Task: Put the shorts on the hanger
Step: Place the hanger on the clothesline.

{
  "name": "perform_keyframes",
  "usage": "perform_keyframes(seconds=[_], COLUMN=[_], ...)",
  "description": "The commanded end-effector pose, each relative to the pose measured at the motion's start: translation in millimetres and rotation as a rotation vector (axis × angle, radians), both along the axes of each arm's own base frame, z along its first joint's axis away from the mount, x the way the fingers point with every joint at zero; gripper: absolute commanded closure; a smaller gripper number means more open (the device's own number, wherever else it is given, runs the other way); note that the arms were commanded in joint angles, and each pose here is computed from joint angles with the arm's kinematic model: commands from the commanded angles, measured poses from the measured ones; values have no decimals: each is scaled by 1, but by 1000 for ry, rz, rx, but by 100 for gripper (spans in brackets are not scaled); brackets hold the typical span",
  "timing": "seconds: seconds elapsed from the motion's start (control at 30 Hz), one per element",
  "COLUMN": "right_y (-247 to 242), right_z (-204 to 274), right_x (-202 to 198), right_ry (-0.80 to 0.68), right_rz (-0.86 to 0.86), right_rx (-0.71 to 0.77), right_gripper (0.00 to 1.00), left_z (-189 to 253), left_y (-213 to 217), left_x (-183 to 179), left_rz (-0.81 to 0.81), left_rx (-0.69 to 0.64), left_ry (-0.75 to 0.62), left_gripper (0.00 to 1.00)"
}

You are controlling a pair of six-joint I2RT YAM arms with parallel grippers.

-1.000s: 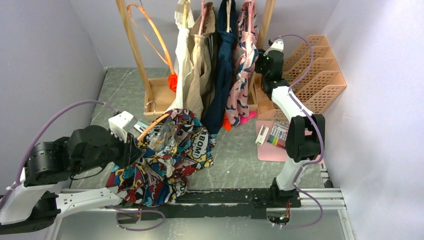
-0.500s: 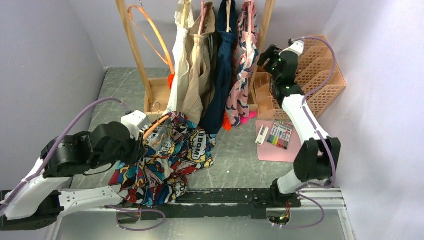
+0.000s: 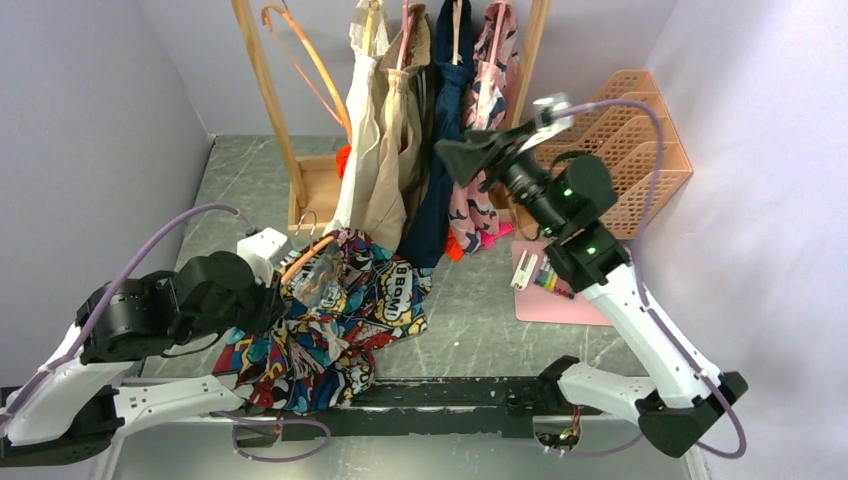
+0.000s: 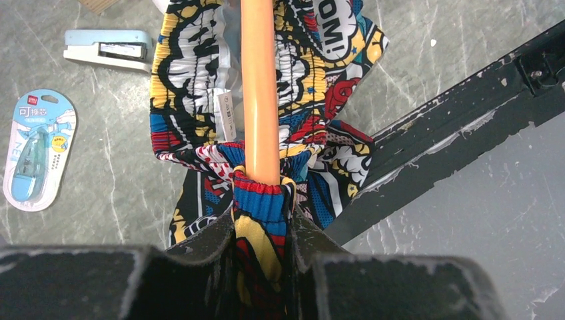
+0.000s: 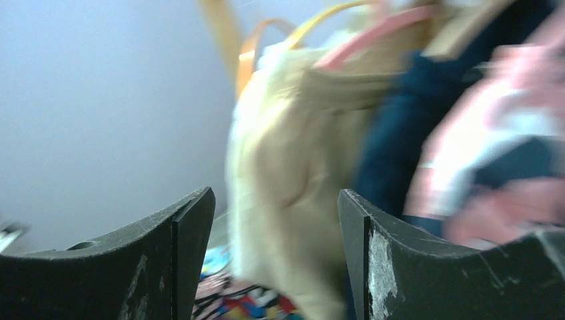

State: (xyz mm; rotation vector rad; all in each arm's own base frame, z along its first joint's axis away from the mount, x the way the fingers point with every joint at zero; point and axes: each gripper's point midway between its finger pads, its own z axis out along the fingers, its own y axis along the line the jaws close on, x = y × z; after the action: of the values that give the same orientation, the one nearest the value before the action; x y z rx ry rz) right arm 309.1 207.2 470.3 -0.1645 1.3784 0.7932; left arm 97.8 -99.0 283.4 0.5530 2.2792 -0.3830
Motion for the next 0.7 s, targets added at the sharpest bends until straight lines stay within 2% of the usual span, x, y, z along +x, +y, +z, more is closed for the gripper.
perform_keyframes(seconds=[0.0, 0.17, 0.3, 0.4, 0.47, 0.57, 0.67], right_y=[88, 147, 197, 225, 232, 231, 225], right_z=[-30, -38, -52, -72, -87, -104, -114], right_x=[-50, -84, -95, -87, -74, -52, -41], right_ry=[-46, -89, -75, -12, 52, 133, 151], right_rz=[349, 470, 443, 287, 125, -68, -158], right_rx=[-71, -87, -157, -194, -226, -251, -240], right_gripper=[29, 29, 28, 27, 26, 23, 22], left_z=[1, 0, -2, -3, -2, -1, 0], left_y=[-4, -3, -2, 0, 0, 1, -1], left_x=[6, 4, 3, 3, 3, 3, 3], left_rz=[7, 15, 21, 24, 27, 32, 28], left_rx=[-3, -15, -22, -23, -27, -35, -44], left_ry=[-21, -13, -11, -13, -13, -18, -19], left_gripper=[93, 93, 93, 93, 93, 93, 93])
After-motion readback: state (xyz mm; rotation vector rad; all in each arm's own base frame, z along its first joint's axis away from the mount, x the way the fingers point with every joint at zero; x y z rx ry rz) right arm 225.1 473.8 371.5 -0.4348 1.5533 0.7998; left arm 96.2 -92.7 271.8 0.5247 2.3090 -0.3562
